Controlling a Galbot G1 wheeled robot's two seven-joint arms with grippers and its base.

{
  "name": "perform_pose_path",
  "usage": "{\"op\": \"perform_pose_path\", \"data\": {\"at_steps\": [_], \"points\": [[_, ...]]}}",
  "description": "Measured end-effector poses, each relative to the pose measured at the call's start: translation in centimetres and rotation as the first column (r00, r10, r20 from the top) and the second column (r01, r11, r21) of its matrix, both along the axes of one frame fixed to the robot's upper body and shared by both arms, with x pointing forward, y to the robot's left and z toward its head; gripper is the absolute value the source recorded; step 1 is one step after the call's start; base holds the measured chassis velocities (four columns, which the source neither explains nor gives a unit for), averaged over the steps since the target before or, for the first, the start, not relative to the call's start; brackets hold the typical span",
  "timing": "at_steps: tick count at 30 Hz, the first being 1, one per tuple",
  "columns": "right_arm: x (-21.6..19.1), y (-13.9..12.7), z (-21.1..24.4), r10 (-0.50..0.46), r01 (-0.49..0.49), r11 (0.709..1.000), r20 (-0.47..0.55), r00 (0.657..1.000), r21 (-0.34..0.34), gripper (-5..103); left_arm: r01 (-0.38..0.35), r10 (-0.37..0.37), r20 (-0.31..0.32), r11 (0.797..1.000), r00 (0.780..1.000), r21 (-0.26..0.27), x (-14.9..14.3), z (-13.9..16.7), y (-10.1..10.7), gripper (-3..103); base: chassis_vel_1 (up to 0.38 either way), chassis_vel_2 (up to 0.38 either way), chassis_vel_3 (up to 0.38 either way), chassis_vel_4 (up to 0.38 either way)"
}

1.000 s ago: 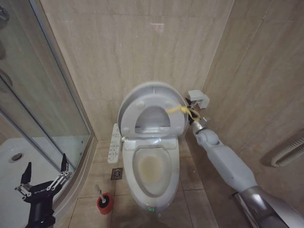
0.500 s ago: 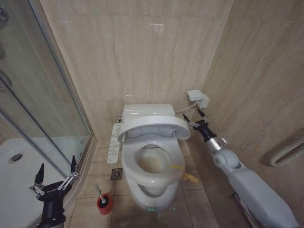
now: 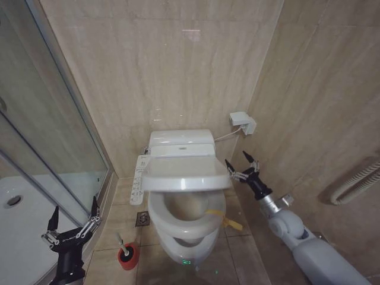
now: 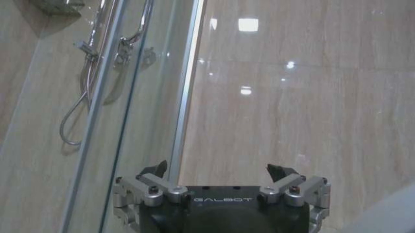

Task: Open the toilet lid, clean the toilet bowl with a toilet brush, close the toilet lid, and flush.

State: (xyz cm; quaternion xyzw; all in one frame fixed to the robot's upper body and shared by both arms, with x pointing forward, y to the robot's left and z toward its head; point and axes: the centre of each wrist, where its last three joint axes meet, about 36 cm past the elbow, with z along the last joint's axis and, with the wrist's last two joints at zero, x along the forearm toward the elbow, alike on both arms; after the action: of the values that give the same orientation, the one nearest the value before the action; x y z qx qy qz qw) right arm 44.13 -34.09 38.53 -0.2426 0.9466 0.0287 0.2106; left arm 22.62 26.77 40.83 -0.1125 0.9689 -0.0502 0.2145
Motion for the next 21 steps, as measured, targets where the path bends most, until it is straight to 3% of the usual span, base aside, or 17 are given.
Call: {"op": "perform_pose_path", "data": {"at_steps": [12, 21], "points": [[1.3, -0.7, 2.0, -0.009, 0.011, 0.999, 0.062, 0.998, -0.031, 100, -0.004, 0.004, -0.004, 1.000, 1.000, -0.005, 0.0, -0.4, -0.1, 100, 0.000, 0.000, 0.000, 0.000], [1.6, -0.5, 5.5, 0.043, -0.033, 0.996, 0.124, 0.991, -0.078, 100, -0.004, 0.004, -0.005, 1.000, 1.000, -0.008, -0.1, -0.5, -0.5, 100, 0.025, 0.006, 0.008, 0.002]]}}
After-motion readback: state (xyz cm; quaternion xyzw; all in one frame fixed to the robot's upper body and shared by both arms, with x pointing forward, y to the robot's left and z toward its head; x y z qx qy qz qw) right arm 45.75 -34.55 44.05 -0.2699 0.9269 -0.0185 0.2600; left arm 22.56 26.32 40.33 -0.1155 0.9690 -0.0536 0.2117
